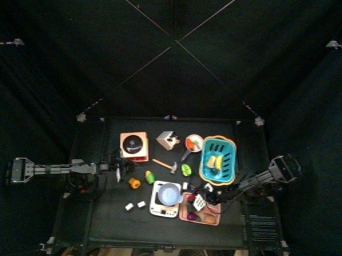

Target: Place apple in bowl

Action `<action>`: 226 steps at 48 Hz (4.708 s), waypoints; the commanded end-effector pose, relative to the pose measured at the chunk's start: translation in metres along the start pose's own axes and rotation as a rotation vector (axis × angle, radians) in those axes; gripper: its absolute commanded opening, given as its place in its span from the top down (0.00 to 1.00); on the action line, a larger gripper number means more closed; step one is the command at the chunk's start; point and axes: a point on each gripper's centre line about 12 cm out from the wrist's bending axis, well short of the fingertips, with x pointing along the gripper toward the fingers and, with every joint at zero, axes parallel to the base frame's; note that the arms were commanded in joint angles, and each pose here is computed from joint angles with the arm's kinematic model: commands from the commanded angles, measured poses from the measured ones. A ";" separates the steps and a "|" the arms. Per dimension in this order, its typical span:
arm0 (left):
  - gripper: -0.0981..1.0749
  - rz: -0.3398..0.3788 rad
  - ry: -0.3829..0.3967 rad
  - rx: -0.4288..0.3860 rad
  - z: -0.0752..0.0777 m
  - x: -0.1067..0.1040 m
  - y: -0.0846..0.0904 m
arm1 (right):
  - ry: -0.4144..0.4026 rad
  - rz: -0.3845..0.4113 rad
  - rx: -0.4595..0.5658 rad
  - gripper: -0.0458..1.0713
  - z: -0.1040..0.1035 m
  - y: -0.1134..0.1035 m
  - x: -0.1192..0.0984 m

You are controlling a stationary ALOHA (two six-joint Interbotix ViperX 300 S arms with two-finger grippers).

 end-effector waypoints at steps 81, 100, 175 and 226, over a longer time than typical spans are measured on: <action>0.35 0.082 0.058 -0.013 0.010 0.003 0.012 | -0.052 0.001 0.561 0.21 0.127 -0.024 -0.050; 0.35 0.088 0.065 -0.019 0.008 0.003 0.014 | 0.157 0.250 0.353 0.21 0.152 -0.024 -0.037; 0.35 0.094 0.093 -0.030 0.000 0.002 0.014 | 0.583 0.443 -0.099 0.16 0.175 0.024 0.078; 0.35 0.099 0.104 -0.034 -0.001 0.001 0.015 | 0.622 0.353 -0.199 0.12 0.170 0.028 0.065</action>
